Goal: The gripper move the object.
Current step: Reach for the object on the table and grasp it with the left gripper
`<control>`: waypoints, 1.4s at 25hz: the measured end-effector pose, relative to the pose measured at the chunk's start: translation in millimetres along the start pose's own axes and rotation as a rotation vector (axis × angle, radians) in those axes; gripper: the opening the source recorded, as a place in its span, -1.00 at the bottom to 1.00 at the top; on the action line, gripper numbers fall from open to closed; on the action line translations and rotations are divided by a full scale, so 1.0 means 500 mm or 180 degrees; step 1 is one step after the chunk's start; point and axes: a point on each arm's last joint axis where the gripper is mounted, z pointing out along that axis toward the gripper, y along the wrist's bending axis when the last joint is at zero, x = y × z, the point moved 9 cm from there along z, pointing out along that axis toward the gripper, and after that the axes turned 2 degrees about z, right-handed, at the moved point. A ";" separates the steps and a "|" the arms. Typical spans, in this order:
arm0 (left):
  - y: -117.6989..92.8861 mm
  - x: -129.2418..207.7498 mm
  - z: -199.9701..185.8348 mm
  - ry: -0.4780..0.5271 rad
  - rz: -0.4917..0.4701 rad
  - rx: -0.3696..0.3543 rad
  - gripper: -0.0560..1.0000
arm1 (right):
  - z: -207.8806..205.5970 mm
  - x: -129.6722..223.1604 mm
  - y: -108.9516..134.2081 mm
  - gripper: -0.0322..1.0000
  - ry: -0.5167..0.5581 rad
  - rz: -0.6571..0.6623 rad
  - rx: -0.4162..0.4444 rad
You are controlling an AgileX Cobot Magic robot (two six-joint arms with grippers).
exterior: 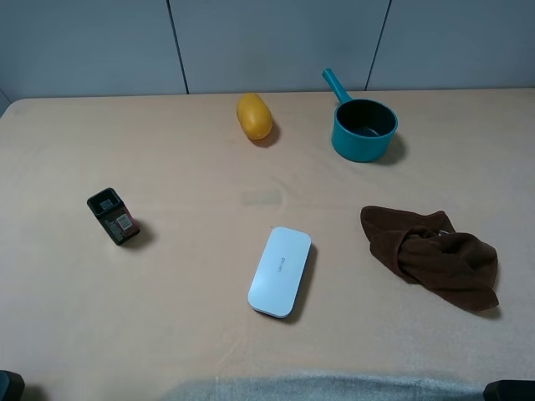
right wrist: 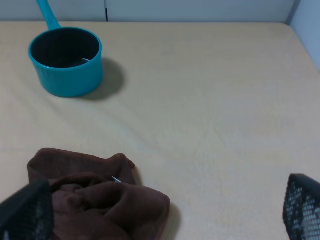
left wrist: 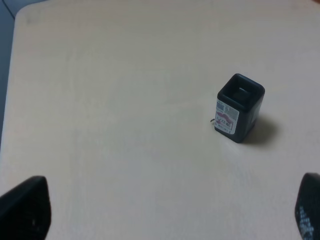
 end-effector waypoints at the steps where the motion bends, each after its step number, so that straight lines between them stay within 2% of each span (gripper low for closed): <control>1: 0.000 0.000 0.000 0.0000 0.0000 0.0000 0.95 | 0.000 0.000 0.000 0.40 0.0000 0.0000 0.0000; 14: 0.000 0.002 0.000 0.0031 -0.0055 0.0003 0.95 | 0.000 0.000 0.000 0.40 0.0000 0.0000 0.0000; 22: 0.001 -0.014 0.025 0.0560 -0.0089 0.0058 0.95 | 0.000 0.000 0.000 0.40 0.0000 0.0000 0.0000; 31: 0.001 -0.053 0.087 0.1080 0.0220 0.0177 0.95 | 0.000 0.000 0.000 0.40 0.0000 0.0000 0.0000; 35: -0.001 -0.068 0.117 0.1215 0.0333 0.0242 0.95 | 0.000 0.000 0.000 0.40 0.0000 0.0000 0.0000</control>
